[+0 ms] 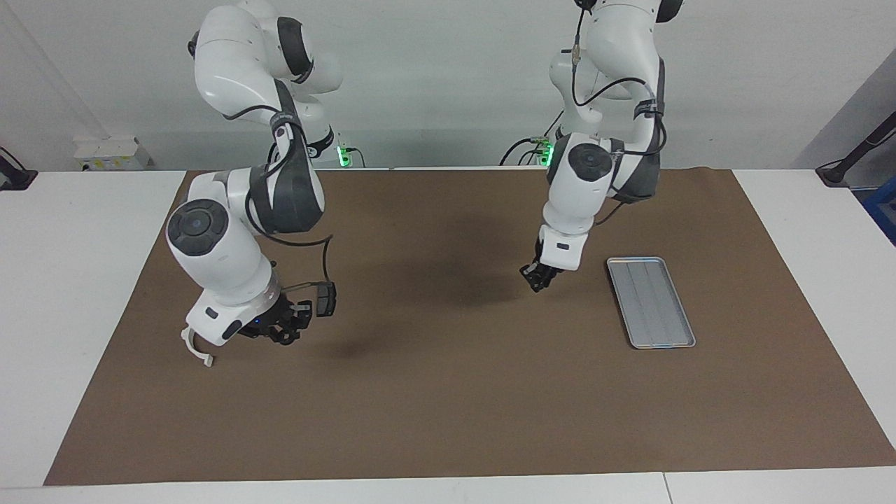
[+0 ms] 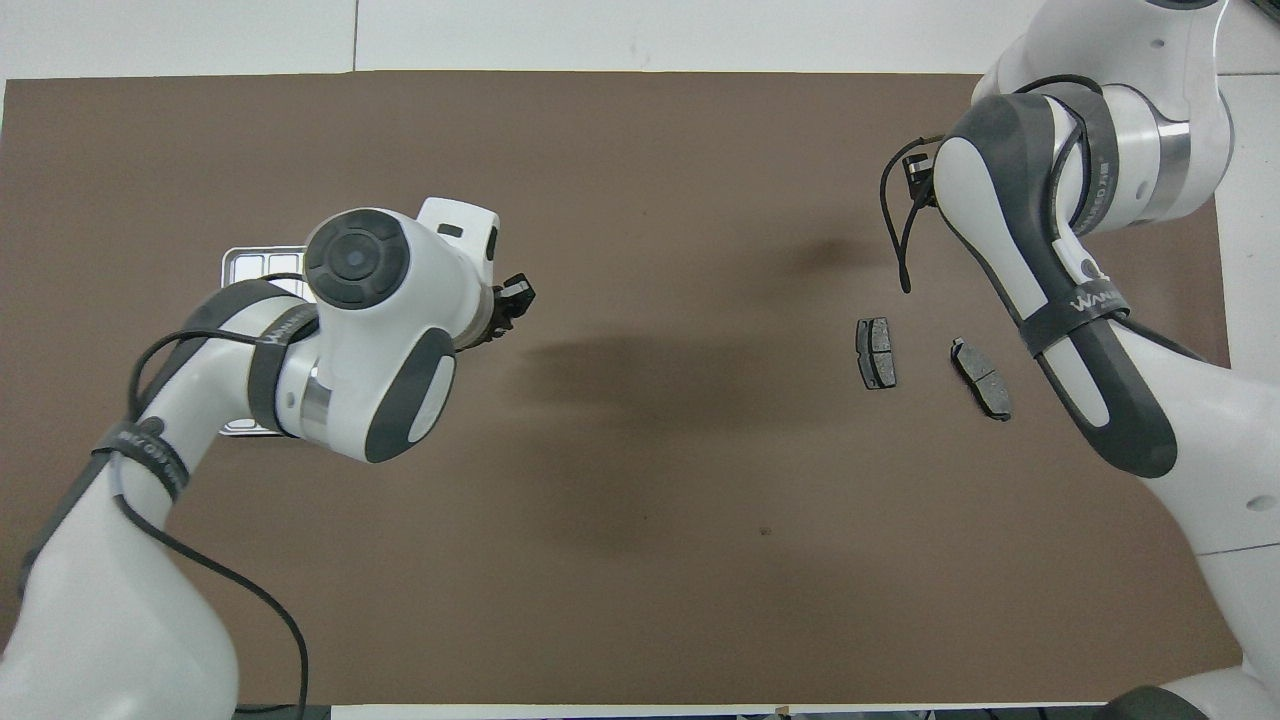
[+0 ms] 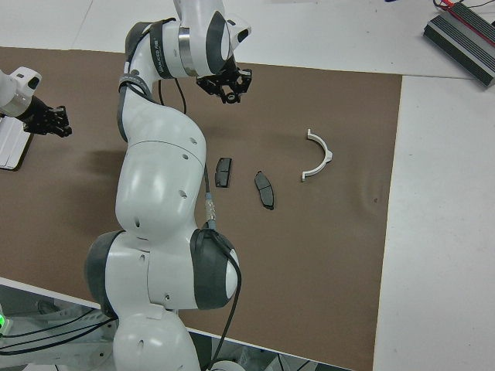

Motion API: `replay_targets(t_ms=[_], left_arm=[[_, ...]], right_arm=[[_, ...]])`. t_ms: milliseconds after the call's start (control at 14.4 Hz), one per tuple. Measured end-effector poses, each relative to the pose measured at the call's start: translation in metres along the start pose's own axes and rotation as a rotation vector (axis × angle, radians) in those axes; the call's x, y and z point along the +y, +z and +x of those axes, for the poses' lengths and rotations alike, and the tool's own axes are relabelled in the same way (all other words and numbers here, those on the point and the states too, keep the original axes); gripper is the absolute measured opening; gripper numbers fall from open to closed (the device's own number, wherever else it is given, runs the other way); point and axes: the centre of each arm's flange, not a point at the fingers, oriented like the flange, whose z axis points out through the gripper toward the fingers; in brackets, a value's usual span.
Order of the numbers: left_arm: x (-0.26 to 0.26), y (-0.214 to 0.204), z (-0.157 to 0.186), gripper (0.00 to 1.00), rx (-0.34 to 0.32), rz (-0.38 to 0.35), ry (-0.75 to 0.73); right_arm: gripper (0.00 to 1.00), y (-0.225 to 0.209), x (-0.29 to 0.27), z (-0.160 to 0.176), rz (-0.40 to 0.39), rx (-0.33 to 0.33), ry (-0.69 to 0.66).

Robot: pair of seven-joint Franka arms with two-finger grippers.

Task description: Place bearing gear from tray to pile

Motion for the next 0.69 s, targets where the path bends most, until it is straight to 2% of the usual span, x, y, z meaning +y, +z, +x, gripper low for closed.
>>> replay_targets(t_ms=[139,347,694], left_arm=[[0.035,0.027,-0.020,0.24,-0.011,0.009,-0.023],[0.043,0.052,-0.022,0.24,-0.008,0.007,-0.030],[0.034,0.066,-0.023,0.24,-0.009,0.015,-0.036]], right_arm=[[0.36,0.039,0.020,0.001,0.000,0.034,-0.012],[0.36,0.086,0.028,-0.002,0.000,0.070,-0.014],[0.36,0.117,0.027,-0.009,0.000,0.095,-0.014]])
